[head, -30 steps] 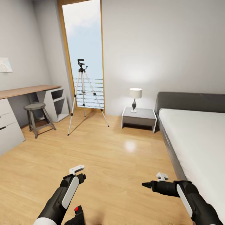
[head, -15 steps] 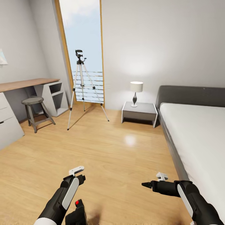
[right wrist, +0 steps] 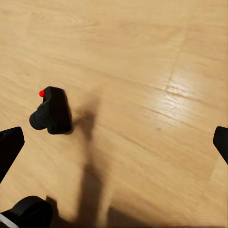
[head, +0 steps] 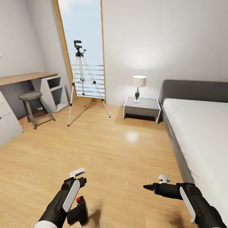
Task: Attach the digital camera to the camera tripod in the bedroom.
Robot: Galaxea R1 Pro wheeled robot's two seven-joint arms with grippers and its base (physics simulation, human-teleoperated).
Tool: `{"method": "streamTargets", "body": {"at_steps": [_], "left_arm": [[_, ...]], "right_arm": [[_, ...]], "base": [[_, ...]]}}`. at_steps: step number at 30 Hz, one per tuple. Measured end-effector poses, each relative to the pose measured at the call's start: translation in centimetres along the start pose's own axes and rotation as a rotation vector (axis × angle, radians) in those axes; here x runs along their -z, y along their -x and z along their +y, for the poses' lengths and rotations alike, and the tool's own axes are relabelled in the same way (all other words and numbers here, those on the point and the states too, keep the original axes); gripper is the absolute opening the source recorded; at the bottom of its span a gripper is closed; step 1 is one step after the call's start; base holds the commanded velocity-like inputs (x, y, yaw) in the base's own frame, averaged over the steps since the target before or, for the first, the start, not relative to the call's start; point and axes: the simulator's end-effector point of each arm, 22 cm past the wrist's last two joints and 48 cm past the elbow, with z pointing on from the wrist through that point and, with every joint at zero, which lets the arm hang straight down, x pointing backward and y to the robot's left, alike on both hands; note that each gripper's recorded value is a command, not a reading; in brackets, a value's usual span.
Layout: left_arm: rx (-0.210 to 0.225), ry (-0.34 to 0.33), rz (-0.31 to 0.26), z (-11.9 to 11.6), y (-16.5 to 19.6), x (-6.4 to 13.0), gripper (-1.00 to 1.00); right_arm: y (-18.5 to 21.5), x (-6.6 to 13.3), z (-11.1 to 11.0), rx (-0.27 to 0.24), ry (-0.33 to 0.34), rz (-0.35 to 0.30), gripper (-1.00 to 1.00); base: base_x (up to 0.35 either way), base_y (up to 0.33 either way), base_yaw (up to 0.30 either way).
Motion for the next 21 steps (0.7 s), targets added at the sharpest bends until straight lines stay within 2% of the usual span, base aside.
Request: {"method": "streamTargets", "body": {"at_steps": [21], "left_arm": [[-0.015,0.030,0.079,0.7,-3.5,-3.1,1.00]], "right_arm": [[-2.8,-2.5,-2.2,-0.049,-0.009,0.068,1.00]], "base": [[0.000,0.000,0.000]]}}
